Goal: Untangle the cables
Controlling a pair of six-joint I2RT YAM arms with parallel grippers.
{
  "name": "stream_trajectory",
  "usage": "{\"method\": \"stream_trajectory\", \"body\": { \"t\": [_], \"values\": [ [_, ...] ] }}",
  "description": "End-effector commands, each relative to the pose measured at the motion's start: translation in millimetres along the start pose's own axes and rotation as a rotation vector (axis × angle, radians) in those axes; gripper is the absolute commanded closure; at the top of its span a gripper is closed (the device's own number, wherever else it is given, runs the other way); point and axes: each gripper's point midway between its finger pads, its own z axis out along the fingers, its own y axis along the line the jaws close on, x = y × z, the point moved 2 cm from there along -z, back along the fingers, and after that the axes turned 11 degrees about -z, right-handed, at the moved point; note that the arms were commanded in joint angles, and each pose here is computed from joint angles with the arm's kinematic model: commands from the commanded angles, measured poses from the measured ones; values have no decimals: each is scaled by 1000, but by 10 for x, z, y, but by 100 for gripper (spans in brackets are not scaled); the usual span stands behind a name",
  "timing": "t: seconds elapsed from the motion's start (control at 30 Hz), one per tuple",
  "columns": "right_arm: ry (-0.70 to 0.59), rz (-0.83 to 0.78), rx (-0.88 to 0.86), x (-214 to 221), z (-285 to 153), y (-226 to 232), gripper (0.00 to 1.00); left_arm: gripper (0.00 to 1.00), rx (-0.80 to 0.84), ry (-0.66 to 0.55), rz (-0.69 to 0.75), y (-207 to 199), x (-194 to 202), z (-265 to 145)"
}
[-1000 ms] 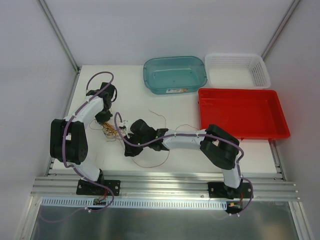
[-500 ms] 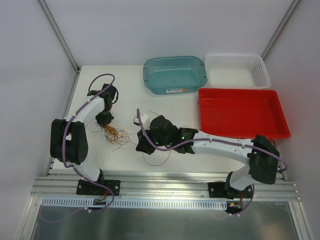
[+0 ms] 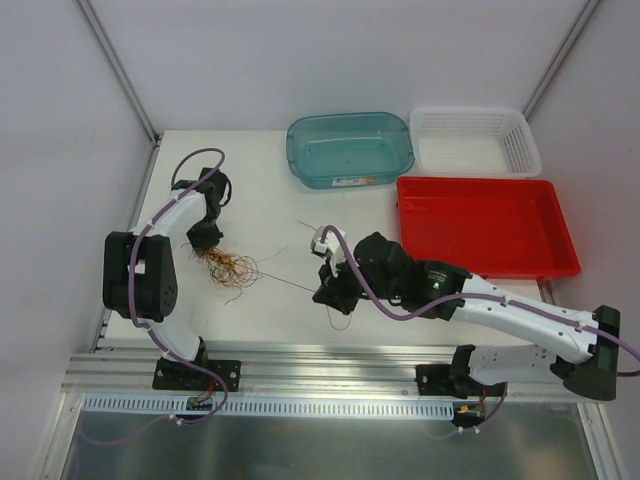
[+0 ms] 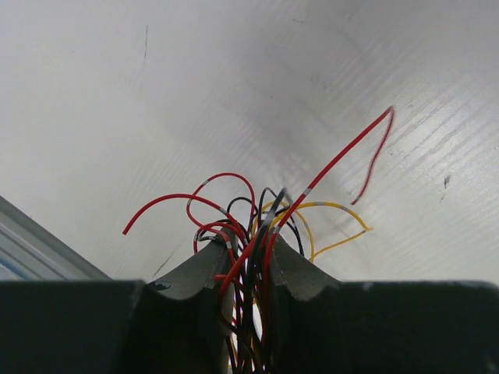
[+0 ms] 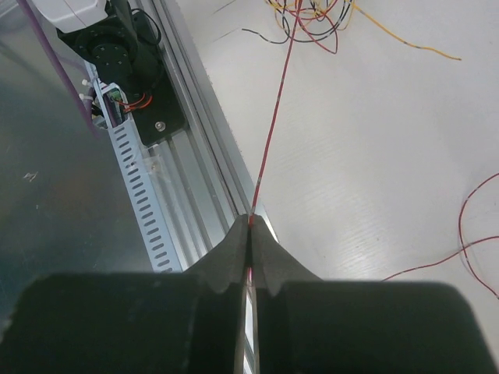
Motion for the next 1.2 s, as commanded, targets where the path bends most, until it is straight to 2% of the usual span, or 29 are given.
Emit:
{"method": "stream_trajectory", "body": {
  "t": [0.0, 0.27, 0.5, 0.63, 0.8, 0.87, 0.9, 0.93, 0.97, 1.03, 1.17],
  "values": [
    [-35, -46, 11, -136, -369, 33, 99, 82, -23, -87, -54, 24, -293, 18],
    [-153, -102, 96, -375, -1016, -34, 99, 81, -86, -58, -75, 88, -372, 227],
    [-164, -123, 196, -410, -1358, -157, 99, 78, -130, -5, -155, 272, -471, 428],
    [-169, -123, 213, -433, -1374, -187, 99, 73, -90, -5, -167, 283, -556, 352],
    [-106, -108, 169, -310, -965, -179, 99, 58, 88, 18, -170, 172, -531, 33],
    [-80, -96, 158, -262, -824, -181, 99, 48, 125, -22, -188, 222, -539, -72],
    [-83, -89, 159, -255, -768, -191, 99, 40, 131, -31, -185, 246, -535, -96],
    [-90, -77, 161, -261, -746, -198, 99, 24, 148, -42, -186, 267, -529, -157],
    [-92, -69, 161, -258, -716, -201, 99, 17, 165, -39, -185, 264, -516, -189],
    [-93, -60, 161, -256, -660, -220, 99, 9, 248, -18, -168, 211, -459, -320],
    [-65, -48, 168, -211, -546, -266, 99, 1, 334, -25, -162, 218, -361, -524]
  ]
}}
